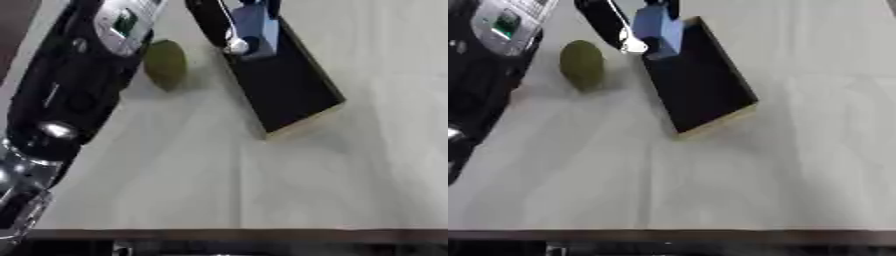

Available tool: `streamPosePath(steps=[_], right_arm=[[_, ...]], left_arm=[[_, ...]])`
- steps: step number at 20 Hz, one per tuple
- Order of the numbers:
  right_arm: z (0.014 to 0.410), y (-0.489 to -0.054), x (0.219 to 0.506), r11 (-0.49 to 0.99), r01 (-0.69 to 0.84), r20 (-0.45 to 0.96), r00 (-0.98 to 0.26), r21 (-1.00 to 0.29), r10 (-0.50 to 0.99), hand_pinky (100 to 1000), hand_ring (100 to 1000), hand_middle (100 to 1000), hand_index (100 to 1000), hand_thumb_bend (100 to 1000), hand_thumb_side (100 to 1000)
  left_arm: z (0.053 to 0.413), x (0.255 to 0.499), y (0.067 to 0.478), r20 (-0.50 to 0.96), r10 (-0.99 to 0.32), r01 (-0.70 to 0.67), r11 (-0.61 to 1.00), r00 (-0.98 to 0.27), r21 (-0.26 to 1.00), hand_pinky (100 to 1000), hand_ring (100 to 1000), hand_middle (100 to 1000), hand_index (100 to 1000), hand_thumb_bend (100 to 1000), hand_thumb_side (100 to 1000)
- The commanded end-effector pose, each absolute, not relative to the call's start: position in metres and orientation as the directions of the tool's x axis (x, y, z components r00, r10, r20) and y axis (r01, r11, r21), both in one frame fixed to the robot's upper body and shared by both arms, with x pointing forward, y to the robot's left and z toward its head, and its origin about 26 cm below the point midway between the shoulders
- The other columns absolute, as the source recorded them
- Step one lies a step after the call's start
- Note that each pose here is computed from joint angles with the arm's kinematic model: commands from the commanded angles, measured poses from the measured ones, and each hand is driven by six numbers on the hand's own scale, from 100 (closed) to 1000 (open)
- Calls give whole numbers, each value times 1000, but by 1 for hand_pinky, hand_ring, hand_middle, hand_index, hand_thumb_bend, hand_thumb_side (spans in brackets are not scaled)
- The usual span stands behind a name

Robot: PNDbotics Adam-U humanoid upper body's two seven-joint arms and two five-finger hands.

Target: Pick up objects on the table and place them in the box.

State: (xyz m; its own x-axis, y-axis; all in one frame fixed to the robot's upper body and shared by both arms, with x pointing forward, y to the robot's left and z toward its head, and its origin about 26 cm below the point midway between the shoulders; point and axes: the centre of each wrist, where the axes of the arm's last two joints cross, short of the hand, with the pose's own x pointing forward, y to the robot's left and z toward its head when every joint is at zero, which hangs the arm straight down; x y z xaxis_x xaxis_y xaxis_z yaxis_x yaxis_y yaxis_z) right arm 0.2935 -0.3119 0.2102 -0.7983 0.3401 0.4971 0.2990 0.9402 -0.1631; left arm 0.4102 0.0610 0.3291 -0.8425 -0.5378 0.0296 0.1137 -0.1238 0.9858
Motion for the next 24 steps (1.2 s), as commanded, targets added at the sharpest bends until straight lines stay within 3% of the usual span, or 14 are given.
streamPosePath(steps=[1,10,14,15,17,24], right_arm=[[218,-310,292,945,285,476,-816,-162,327,865,816,613,876,100,635],[217,-309,293,948,278,482,-816,-154,318,867,816,612,876,100,636],[217,-308,293,948,278,485,-815,-152,317,867,817,612,877,100,636],[216,-308,293,949,278,486,-815,-152,317,867,817,612,877,100,637],[216,-308,293,949,277,488,-814,-151,315,868,817,612,877,100,637],[215,-308,292,951,272,495,-812,-147,309,868,818,611,877,100,637]], left_arm=[[329,412,48,-3,-554,72,-114,-833,991,711,582,468,674,202,100],[295,431,38,-79,-616,64,-206,-784,977,789,721,609,823,399,120],[289,435,39,-93,-618,71,-236,-780,969,847,800,711,881,498,173],[289,435,39,-99,-616,70,-244,-781,967,888,844,768,916,570,243],[289,435,40,-120,-613,58,-263,-781,963,918,870,796,935,617,296],[292,434,43,-155,-620,13,-258,-769,966,941,891,814,949,610,317]])
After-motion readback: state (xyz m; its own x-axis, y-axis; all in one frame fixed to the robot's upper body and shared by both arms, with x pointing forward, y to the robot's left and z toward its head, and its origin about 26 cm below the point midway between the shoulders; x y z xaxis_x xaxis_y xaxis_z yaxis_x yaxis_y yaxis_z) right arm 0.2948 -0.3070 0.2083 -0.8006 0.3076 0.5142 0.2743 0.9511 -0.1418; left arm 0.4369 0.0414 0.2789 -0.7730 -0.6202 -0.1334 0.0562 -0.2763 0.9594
